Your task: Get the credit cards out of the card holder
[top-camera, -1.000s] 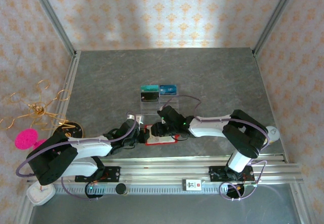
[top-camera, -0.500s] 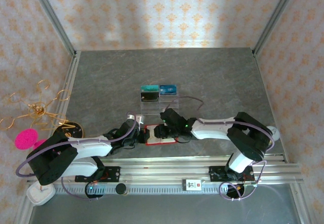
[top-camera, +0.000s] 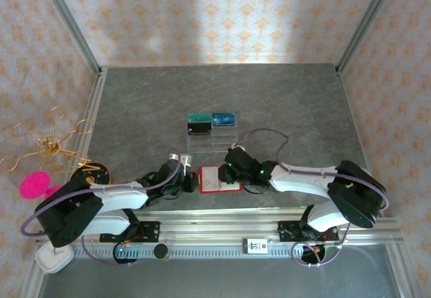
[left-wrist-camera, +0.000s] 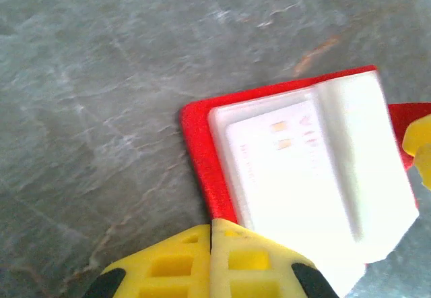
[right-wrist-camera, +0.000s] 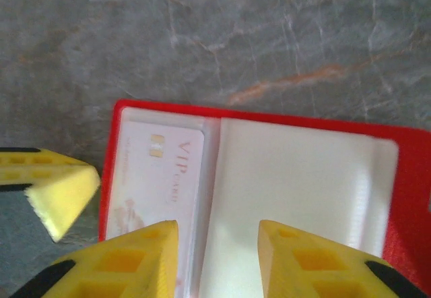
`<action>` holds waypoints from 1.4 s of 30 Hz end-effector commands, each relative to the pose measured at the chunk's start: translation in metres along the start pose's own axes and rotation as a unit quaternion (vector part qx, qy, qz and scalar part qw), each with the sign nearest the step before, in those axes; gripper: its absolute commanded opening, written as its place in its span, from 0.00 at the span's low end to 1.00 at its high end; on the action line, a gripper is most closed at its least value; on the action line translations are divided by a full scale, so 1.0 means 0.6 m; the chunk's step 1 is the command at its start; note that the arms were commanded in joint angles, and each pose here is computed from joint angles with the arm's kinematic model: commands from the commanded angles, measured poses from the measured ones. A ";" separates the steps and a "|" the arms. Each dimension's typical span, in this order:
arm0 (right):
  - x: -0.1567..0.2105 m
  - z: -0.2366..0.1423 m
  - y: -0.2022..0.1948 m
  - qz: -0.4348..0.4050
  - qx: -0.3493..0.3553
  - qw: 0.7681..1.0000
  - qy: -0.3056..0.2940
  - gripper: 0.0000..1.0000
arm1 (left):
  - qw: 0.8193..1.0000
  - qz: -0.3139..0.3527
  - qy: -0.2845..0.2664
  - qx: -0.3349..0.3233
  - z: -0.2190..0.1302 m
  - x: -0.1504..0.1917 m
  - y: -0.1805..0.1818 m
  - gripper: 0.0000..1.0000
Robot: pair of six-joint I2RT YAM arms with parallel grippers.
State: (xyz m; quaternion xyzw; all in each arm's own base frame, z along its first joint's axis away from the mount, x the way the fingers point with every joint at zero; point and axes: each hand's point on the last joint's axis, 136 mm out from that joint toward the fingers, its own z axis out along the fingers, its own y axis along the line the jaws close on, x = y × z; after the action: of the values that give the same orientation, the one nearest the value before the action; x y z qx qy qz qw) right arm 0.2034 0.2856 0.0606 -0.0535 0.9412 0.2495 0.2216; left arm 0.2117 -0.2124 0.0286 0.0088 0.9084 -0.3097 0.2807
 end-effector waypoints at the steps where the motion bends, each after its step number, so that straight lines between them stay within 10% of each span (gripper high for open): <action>1: -0.034 -0.019 0.012 -0.013 0.009 0.999 -0.029 0.33 | 0.999 0.006 -0.033 0.036 -0.023 -0.032 -0.033 0.05; 10: -0.022 0.016 0.068 -0.028 -0.059 0.998 0.016 0.18 | 0.998 0.026 -0.017 0.048 -0.005 -0.038 -0.066 0.10; 26: 0.009 0.059 0.009 -0.005 0.008 0.999 0.048 0.24 | 0.999 0.017 0.040 -0.004 0.036 0.021 -0.008 0.01; 42: 0.031 0.058 0.062 -0.010 -0.079 0.994 0.081 0.25 | 0.999 0.017 0.042 0.006 0.037 0.022 -0.015 0.00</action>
State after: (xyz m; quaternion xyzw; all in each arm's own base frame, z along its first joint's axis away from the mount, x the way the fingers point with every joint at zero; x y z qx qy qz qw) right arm 0.2032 0.3187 0.0347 -0.0852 0.9453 0.2705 0.1609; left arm 0.2195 -0.2370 0.0244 0.0296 0.9092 -0.3193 0.2654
